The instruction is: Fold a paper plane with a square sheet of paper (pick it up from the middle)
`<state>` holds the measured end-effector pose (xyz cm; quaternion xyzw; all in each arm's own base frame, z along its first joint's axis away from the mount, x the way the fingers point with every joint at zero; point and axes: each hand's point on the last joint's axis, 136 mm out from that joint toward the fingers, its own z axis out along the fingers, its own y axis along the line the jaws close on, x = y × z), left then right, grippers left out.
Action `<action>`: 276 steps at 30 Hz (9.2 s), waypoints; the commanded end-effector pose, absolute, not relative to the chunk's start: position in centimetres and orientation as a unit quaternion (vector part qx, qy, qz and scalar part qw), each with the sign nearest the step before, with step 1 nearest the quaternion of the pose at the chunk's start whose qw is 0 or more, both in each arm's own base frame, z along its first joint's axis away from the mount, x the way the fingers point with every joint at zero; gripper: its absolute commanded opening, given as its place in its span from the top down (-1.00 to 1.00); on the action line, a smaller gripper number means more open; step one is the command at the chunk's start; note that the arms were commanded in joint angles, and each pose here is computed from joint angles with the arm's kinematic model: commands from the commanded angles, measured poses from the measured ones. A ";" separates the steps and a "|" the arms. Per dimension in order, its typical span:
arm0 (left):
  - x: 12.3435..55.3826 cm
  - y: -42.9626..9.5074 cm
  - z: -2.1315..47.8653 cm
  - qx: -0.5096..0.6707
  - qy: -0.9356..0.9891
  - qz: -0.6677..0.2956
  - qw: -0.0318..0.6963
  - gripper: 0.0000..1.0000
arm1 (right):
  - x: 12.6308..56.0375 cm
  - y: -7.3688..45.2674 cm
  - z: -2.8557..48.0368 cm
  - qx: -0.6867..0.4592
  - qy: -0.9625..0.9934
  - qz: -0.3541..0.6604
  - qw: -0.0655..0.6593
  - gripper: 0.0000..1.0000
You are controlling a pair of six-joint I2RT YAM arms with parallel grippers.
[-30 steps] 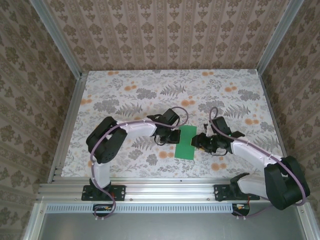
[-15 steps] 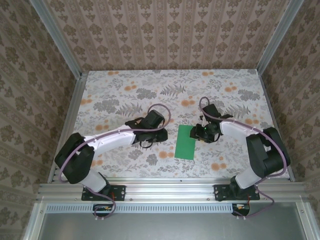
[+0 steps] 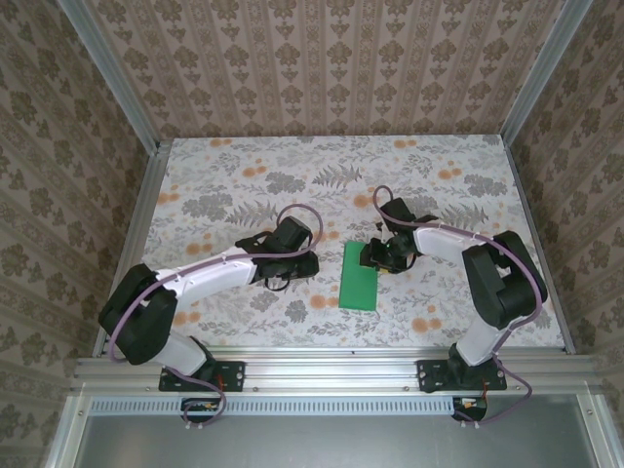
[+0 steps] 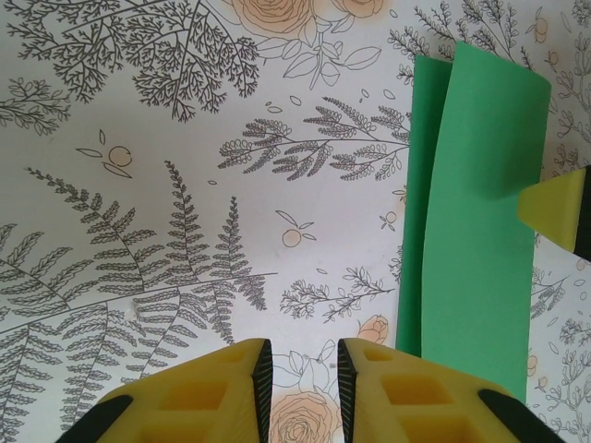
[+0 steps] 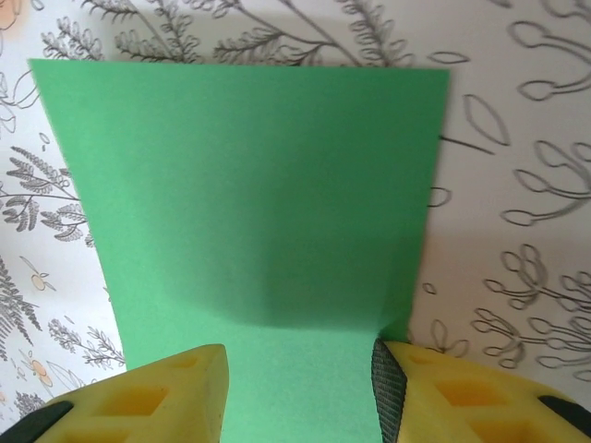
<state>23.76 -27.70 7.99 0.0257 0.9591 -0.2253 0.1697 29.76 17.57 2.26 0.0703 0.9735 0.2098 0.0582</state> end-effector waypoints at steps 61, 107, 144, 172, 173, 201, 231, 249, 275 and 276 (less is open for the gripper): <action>22.3 -37.0 3.8 0.081 0.942 -0.326 -0.002 -0.03 | 25.4 17.0 1.1 0.093 0.956 0.274 0.048 0.12; 23.2 -38.0 5.6 0.070 0.923 -0.377 0.015 0.08 | 25.6 17.0 1.1 0.095 0.952 0.286 0.047 0.13; 25.0 -36.5 6.0 0.038 0.935 -0.354 0.007 1.00 | 21.4 16.1 9.1 -0.044 0.935 0.252 0.247 -0.02; 24.7 -36.5 7.2 0.055 0.930 -0.362 0.011 1.00 | 22.7 22.9 5.9 0.053 0.908 0.401 0.110 -0.06; 24.7 -36.5 7.3 0.057 0.931 -0.362 0.011 1.00 | 22.7 23.0 5.8 0.057 0.907 0.403 0.110 -0.06; 25.2 -37.3 7.1 0.047 0.934 -0.354 0.003 1.00 | 19.5 21.4 10.9 -0.180 0.924 0.181 0.283 -0.23; 24.6 -37.4 6.7 0.053 0.935 -0.350 -0.007 1.00 | 21.8 24.8 8.2 -0.255 0.914 -0.042 0.314 0.15; 24.9 -36.2 7.6 0.054 0.944 -0.326 0.016 0.58 | 21.5 24.3 9.1 -0.235 0.923 0.001 0.304 0.92; 20.0 -32.4 6.8 0.084 0.969 -0.223 0.070 0.75 | 22.2 23.4 6.5 -0.111 0.925 0.306 0.195 0.85; 19.7 -32.6 6.5 0.087 0.969 -0.222 0.066 0.76 | 22.3 23.3 6.4 -0.108 0.924 0.314 0.192 0.84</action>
